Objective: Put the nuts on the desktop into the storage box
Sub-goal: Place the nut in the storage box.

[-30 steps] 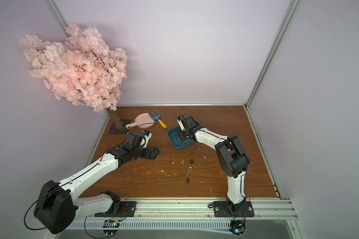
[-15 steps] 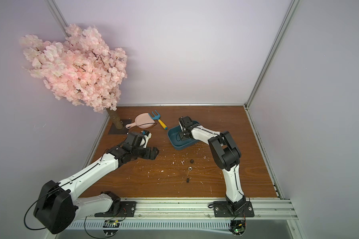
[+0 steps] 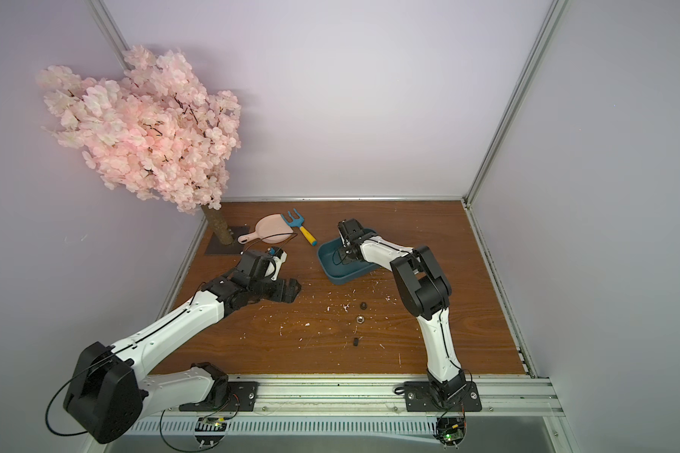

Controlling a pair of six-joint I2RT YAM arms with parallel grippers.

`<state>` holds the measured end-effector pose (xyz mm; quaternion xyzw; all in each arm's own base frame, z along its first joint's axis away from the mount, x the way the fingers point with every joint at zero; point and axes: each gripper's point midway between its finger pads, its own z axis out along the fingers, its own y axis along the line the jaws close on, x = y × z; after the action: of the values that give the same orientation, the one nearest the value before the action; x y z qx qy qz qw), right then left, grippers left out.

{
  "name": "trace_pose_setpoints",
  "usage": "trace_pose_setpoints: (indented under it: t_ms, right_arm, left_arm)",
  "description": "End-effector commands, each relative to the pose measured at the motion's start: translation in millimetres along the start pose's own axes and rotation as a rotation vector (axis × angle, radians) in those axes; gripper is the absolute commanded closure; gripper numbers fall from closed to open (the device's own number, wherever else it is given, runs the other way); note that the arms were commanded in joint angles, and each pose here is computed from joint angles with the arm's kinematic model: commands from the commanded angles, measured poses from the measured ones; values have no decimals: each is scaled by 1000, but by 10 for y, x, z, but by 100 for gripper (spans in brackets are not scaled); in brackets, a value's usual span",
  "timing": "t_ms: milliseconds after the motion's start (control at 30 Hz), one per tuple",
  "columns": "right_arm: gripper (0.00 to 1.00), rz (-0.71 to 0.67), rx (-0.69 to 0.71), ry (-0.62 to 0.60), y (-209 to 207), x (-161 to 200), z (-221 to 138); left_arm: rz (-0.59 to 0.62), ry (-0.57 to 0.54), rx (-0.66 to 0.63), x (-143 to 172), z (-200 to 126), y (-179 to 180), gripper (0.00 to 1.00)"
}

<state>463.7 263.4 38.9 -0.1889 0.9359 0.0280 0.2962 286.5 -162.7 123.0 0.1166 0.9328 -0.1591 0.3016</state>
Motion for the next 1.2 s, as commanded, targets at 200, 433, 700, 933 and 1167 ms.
trace_pose_setpoints:
  t_ms: [200,433,700,933,1167]
  right_arm:
    - [66,4,17,-73,-58,-219,-95]
    - [61,12,-10,-127,-43,-327,-309]
    - [60,23,-46,-206,-43,-464,-730]
    - [60,19,-106,-246,-36,-286,-1212]
    - [55,-39,-275,-172,209,222,-1614]
  left_arm:
    - [-8,22,-17,77,7,62,1]
    - [-8,23,-14,77,8,55,1]
    - [-6,24,-2,71,11,34,1]
    - [19,-56,145,-56,-109,-229,1]
    - [79,-152,333,-173,-318,-584,1]
